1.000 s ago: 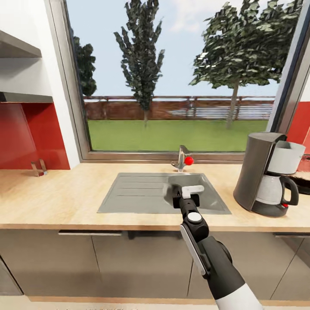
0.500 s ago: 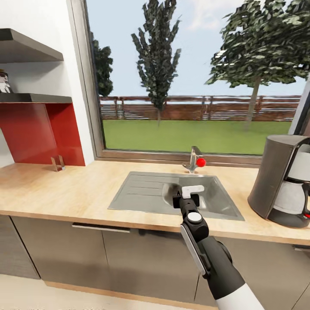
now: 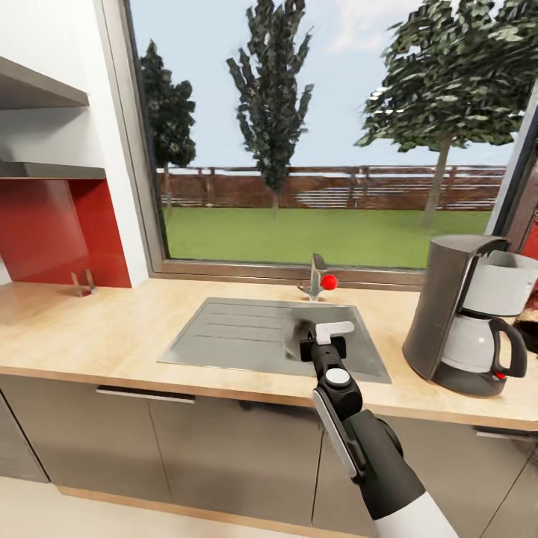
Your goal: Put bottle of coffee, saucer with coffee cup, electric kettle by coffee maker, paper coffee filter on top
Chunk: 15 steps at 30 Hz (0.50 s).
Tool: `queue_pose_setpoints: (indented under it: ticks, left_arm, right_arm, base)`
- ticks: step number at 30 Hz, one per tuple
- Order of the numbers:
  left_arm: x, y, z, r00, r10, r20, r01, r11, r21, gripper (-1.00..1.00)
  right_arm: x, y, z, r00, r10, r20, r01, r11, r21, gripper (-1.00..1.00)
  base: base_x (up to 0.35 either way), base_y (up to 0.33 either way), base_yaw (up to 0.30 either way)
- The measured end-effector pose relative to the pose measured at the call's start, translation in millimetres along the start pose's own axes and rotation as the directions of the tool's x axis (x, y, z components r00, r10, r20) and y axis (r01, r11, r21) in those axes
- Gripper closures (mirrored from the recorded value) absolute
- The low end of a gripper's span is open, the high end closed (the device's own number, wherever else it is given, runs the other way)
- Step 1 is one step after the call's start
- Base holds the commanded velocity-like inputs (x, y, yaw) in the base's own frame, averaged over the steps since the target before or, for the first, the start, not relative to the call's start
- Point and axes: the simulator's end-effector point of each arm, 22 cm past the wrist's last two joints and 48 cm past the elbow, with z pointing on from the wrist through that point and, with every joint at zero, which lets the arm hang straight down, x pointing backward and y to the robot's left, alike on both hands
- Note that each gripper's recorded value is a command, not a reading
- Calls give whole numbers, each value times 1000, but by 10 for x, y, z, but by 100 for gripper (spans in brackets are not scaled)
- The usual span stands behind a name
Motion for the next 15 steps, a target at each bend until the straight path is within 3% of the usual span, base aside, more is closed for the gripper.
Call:
queue_pose_setpoints:
  ticks: [6, 15]
  left_arm:
    - [0, -1, 2, 1000, 0, 0, 0, 1000, 0, -100]
    - [7, 0, 2, 1000, 0, -2, 0, 1000, 0, -100]
  right_arm:
    - [3, 0, 3, 1000, 0, 0, 0, 1000, 0, 100]
    - [3, 0, 4, 1000, 0, 0, 0, 1000, 0, 100]
  base:
    - [-134, -267, 0]
    - [-231, -218, 0]
